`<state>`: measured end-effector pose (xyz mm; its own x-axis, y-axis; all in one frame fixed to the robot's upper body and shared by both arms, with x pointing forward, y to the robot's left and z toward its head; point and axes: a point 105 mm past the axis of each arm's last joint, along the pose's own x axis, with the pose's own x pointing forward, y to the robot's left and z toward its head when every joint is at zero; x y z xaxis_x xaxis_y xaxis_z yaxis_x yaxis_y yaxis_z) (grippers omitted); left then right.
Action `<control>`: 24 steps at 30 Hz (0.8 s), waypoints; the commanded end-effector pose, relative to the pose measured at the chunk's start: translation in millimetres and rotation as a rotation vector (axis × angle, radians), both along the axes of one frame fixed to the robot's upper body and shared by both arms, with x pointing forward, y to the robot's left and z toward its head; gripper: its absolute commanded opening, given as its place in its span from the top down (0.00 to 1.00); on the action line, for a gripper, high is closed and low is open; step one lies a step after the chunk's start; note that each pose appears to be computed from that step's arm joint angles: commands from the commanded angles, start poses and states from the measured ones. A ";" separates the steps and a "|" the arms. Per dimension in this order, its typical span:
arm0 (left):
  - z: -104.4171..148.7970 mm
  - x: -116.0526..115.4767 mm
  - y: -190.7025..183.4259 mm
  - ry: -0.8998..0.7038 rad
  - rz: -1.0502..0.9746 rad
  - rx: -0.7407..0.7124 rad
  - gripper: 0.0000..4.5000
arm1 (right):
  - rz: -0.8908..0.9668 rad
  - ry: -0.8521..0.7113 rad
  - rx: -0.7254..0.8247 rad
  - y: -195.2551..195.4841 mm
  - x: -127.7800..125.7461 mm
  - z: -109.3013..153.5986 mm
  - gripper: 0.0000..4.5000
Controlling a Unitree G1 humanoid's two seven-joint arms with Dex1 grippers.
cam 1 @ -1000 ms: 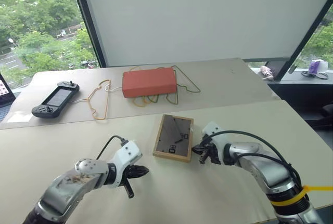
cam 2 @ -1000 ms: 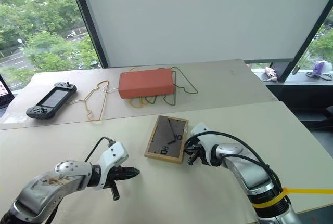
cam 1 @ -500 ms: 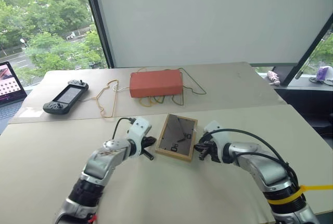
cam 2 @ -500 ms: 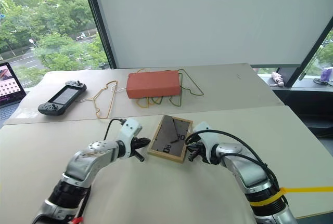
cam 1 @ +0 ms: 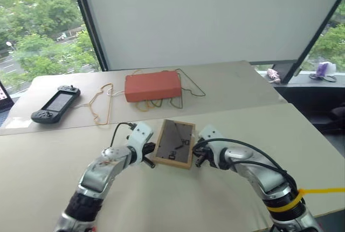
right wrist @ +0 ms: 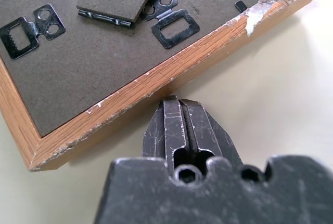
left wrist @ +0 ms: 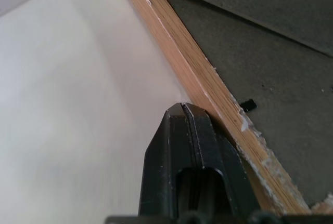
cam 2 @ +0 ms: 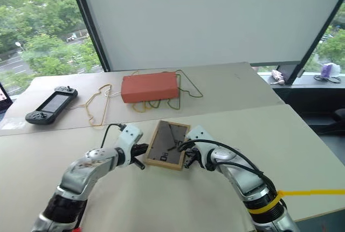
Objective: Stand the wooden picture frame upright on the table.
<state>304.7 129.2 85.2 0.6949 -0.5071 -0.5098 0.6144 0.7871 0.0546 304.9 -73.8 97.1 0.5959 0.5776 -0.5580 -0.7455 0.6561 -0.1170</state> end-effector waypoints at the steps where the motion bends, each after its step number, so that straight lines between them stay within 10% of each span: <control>1: -22.1 -32.0 13.5 0.157 0.021 0.021 0.99 | 0.153 0.022 0.032 22.4 -22.3 4.8 1.00; 24: -30.3 -78.8 17.4 0.278 -0.009 -0.085 0.99 | 0.064 0.020 -0.009 -2.9 -3.3 1.1 1.00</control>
